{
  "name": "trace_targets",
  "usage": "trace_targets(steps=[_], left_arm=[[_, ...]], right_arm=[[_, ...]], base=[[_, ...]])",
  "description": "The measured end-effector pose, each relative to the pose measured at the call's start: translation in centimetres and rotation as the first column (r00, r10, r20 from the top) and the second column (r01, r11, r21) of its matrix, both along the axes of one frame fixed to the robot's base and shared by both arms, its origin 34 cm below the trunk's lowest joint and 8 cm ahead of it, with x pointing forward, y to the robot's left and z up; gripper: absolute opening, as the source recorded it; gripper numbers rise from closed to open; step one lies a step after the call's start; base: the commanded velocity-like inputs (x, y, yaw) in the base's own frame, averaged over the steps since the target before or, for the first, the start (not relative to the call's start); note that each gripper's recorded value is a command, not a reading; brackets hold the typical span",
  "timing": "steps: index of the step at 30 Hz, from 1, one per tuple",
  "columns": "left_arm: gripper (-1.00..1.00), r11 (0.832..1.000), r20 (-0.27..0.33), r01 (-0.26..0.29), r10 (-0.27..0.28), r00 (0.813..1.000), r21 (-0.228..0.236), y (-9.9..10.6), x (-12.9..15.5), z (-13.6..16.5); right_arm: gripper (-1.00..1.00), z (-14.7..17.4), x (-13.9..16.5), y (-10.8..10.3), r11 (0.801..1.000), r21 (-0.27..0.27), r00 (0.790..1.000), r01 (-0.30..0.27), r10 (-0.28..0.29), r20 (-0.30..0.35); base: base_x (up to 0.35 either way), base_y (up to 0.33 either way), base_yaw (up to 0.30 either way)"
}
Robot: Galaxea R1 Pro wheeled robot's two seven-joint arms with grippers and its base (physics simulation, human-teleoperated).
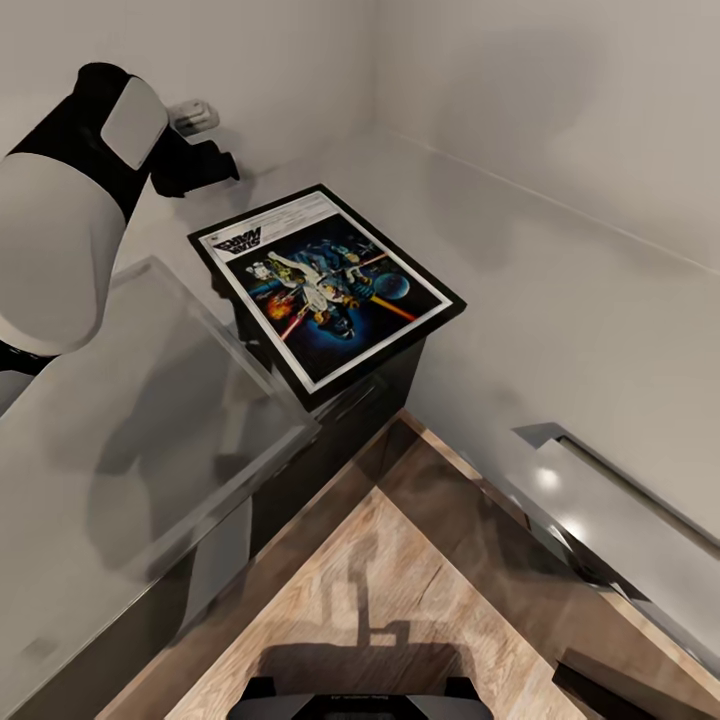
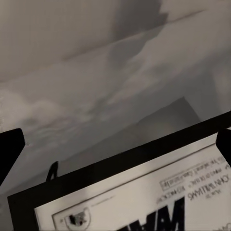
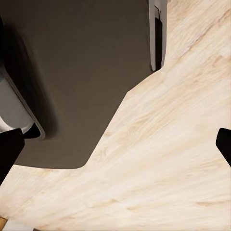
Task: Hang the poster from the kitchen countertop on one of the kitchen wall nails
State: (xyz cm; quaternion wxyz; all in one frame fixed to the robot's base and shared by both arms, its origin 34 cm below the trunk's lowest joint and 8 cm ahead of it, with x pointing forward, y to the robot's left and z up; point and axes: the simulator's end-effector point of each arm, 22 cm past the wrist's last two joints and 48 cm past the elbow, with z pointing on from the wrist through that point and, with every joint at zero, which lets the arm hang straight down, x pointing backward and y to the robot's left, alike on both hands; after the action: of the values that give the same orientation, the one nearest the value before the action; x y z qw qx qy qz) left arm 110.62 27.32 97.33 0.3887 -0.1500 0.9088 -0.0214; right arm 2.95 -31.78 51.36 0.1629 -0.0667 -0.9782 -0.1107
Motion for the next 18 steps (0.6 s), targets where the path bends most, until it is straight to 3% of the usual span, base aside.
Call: trace_targets(steps=[18], left_arm=[[1.0, 1.0, 0.0, -0.014, 0.014, 1.0, 0.0, 0.97, 0.05, -0.29]], right_arm=[[1.0, 0.03, -0.12, -0.01, 1.0, -0.001, 1.0, 0.001, -0.001, -0.003]], base=[[0.0, 0.0, 0.0]])
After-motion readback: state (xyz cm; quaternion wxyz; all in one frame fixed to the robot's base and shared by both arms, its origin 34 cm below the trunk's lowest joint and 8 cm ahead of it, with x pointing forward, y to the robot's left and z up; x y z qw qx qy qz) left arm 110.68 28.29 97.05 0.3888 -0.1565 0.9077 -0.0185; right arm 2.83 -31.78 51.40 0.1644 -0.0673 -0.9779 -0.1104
